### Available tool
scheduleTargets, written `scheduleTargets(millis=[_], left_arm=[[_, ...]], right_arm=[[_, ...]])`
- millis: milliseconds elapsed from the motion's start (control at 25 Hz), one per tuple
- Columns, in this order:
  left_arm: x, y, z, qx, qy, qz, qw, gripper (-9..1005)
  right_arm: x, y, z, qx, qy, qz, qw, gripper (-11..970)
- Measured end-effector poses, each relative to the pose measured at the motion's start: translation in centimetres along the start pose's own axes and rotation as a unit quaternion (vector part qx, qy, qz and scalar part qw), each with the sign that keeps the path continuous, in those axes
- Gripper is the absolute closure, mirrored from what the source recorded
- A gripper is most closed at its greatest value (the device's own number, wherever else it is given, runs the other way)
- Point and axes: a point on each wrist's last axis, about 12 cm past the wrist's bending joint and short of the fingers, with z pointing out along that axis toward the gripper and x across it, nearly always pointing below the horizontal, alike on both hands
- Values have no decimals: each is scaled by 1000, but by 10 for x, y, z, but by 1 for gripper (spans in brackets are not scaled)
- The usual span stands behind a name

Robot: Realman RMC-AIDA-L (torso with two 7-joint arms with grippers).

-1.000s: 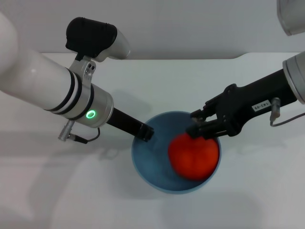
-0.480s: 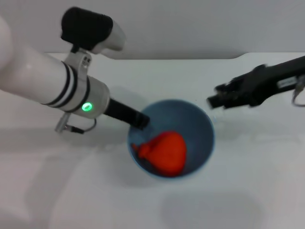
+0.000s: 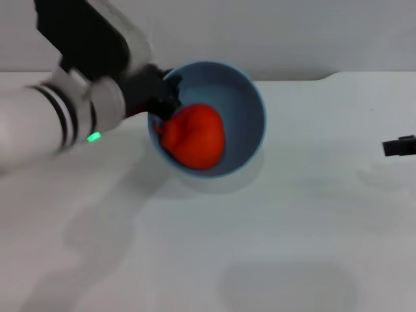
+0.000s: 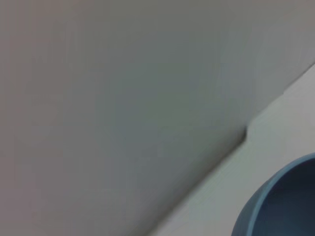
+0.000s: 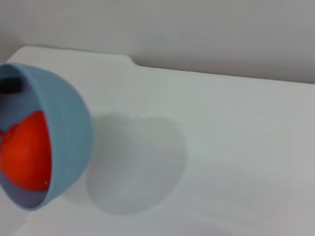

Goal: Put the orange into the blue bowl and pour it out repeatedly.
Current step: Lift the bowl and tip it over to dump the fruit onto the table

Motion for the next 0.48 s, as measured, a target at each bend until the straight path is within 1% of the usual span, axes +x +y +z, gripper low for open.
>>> scheduleTargets(millis=[40,80,120,160,200,280,400,440,480], left_arm=[[1,-11,0,-18,-22,40,999,997],[1,-14,0,-23,-28,51,998,997],[2,-25,0,-37,-53,85,994,997],[4,-33,0,-42,-70,104,991,997],[5,-38,-1,-50,-86,118,988,997],[8,-41,-3,-68,-113,134,982,997],[17,-41,-5,-99,-144,157,972,997],[21,-44,-5,-115,-162,172,965,997],[29,-50,-4,-138,-190,197,952,997]], right_arm=[[6,-5,-4,4,-7,9,1000,540],[9,-8,-6,7,-12,15,1000,540],[13,-10,-8,9,-15,20,1000,540],[16,-13,-11,12,-19,28,999,540],[20,-15,-13,14,-23,34,999,540],[25,-19,-16,18,-28,45,998,539],[33,-23,-18,19,-35,53,998,539],[33,-23,-18,19,-35,53,998,539],[34,-24,-17,17,-34,55,998,539]])
